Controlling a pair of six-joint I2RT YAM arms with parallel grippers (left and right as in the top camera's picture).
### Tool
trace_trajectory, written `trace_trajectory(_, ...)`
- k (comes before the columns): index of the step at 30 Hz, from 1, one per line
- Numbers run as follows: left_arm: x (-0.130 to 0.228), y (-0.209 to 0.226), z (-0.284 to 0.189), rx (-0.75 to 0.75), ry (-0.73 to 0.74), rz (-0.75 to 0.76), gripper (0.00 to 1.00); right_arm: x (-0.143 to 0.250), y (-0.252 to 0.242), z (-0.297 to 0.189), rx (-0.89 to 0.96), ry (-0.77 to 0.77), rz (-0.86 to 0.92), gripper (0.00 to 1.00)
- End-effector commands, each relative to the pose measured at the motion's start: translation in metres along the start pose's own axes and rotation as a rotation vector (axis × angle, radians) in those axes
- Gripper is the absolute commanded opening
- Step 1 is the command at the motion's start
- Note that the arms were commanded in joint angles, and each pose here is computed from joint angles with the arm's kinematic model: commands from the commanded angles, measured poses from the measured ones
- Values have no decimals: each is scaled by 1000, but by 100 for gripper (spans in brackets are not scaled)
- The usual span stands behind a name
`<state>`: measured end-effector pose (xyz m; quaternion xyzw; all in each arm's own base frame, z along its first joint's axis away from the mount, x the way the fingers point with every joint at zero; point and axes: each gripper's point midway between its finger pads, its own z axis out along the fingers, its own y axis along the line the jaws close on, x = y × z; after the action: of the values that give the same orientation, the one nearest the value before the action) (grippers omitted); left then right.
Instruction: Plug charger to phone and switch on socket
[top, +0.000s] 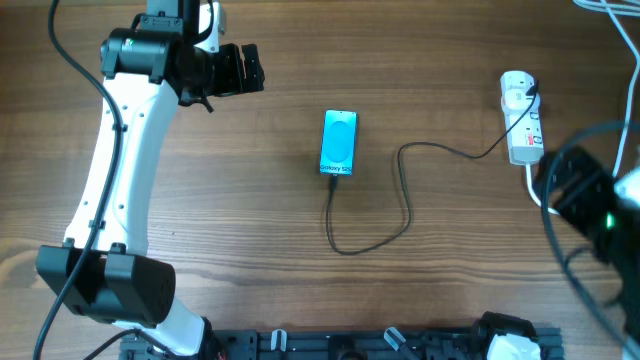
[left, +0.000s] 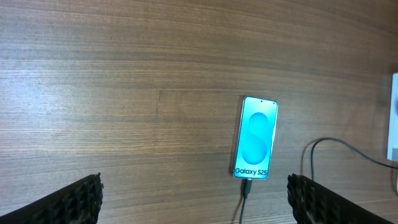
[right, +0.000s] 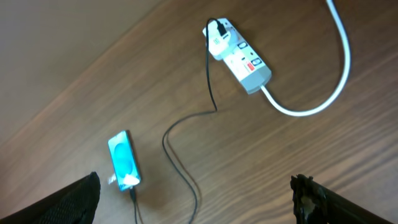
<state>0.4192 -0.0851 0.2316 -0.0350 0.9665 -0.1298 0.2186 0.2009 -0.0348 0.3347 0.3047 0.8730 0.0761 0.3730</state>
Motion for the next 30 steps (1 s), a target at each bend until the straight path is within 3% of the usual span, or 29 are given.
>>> trace_trajectory(1,-3,2,-1,-12,-11,5,100,16,-5,-19,-11,-5,-18,100)
trace_trajectory(5,-3,2,-1,-12,-11,5,100,40,-17,-19,36,89,-9,100)
trace_trajectory(20,-3,2,-1,-12,-11,5,100,41,-18,-18,39,94,0,100)
trace_trajectory(25,-3,2,-1,-12,-11,5,100,42,-13,-28,-18,49,-192,100)
trace_trajectory(30,-3,2,-1,-12,-11,5,100,60,25,-33,-326,-113,-444,100)
